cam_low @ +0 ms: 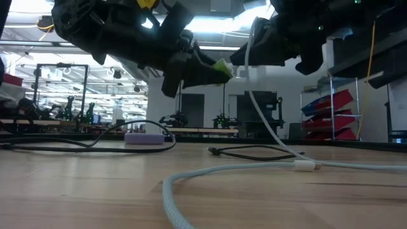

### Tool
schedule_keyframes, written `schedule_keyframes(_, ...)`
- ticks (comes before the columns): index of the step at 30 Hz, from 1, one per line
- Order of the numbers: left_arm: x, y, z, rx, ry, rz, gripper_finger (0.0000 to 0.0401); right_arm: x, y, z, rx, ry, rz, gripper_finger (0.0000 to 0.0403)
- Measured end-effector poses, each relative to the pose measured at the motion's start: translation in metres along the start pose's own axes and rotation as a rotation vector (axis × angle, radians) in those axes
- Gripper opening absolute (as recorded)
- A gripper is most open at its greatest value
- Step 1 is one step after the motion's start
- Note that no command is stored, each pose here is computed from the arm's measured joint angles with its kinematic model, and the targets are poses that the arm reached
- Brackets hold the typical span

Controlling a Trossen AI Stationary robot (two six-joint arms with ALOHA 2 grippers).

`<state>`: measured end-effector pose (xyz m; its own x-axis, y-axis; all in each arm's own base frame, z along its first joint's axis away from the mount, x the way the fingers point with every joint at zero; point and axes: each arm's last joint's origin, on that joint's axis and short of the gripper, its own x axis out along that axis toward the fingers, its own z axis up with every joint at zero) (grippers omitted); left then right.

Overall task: Insert USB
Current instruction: Insert the white usb cable into the green charger adapter, then insert the green charger adapter into the light brown outlet extension

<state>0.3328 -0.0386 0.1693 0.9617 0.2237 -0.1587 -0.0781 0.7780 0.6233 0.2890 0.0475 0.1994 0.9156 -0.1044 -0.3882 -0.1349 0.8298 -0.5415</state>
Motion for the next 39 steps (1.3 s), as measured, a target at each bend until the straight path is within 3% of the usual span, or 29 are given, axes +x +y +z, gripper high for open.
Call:
schedule_keyframes(8,0.001,0.001,0.000,-0.003,0.002,-0.001,0.0123,-0.016,0.000,0.019,-0.078,-0.094,-0.056,0.0067)
schedule_keyframes(17,0.001,0.001,-0.001,0.003,0.014,0.002,0.0123,-0.026,0.006,0.006,-0.045,0.087,-0.007,0.0190)
schedule_keyframes(22,0.001,0.000,-0.002,0.015,0.028,-0.007,0.0123,-0.026,0.007,0.006,-0.022,0.084,0.007,0.0234)
schedule_keyframes(27,0.000,-0.002,-0.002,0.064,0.030,-0.013,0.0123,-0.026,0.009,0.002,0.017,0.081,0.029,0.0229)
schedule_keyframes(31,-0.003,-0.007,0.002,0.175,0.021,-0.021,0.0123,-0.033,0.018,-0.015,0.109,0.061,0.100,0.0208)
schedule_keyframes(35,-0.005,-0.011,0.005,0.277,0.027,-0.012,0.0123,-0.042,0.026,-0.043,0.199,0.080,0.028,0.0196)
schedule_keyframes(37,-0.005,-0.011,0.005,0.302,0.025,-0.007,0.0123,-0.045,0.025,-0.046,0.293,-0.030,-0.030,0.0197)
schedule_keyframes(39,-0.005,-0.010,0.005,0.307,0.020,-0.010,0.0123,-0.047,0.023,-0.045,0.391,-0.199,-0.013,0.0202)
